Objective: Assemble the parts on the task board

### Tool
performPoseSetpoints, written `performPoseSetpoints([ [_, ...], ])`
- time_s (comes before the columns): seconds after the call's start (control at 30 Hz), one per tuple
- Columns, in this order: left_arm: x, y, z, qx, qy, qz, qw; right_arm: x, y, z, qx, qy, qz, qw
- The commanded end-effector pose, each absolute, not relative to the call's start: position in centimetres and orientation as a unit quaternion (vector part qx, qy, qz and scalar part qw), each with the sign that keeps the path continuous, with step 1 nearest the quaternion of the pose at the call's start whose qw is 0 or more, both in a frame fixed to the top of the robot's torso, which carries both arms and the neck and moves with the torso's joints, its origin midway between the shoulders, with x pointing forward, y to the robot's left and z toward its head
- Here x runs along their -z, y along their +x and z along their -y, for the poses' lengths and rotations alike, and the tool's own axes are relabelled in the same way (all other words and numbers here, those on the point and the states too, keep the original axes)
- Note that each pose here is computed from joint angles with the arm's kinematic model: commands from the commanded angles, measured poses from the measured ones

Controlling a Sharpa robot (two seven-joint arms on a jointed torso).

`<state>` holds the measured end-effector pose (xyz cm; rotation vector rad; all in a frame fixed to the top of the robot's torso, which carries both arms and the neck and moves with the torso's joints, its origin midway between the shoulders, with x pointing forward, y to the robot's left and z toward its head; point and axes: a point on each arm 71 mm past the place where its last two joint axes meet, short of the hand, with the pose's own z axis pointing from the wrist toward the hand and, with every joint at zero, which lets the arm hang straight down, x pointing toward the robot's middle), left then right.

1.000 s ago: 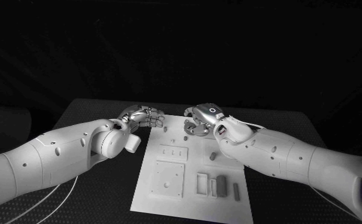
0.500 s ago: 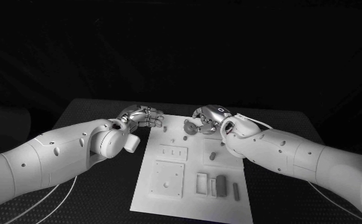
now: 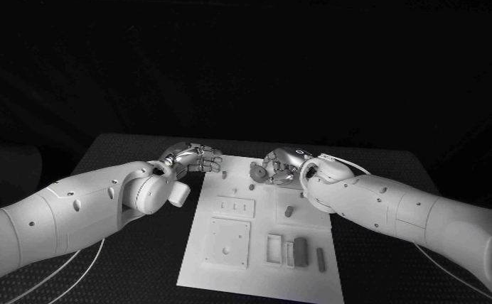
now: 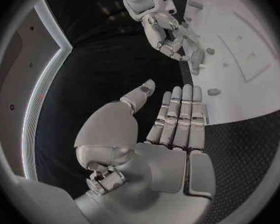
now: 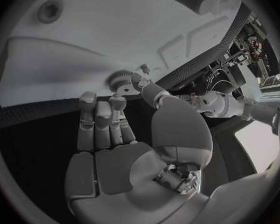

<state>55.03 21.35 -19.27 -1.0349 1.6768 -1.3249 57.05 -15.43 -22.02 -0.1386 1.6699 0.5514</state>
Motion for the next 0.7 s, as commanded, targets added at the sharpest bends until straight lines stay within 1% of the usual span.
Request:
performPoseSetpoints([
  [0.03,19.14,55.01,-21.05,0.525,-0.398,-0.655,0.371,22.20,57.04,15.12,-0.266,-0.053,-0.738,0.617],
  [0.2,19.17,55.03,-21.04,0.525,-0.398,-0.655,0.370,22.25,57.26,15.03,-0.274,-0.041,-0.739,0.614],
  [0.7,19.19,55.04,-21.03,0.524,-0.398,-0.656,0.370,22.35,57.59,14.92,-0.265,-0.044,-0.741,0.616],
])
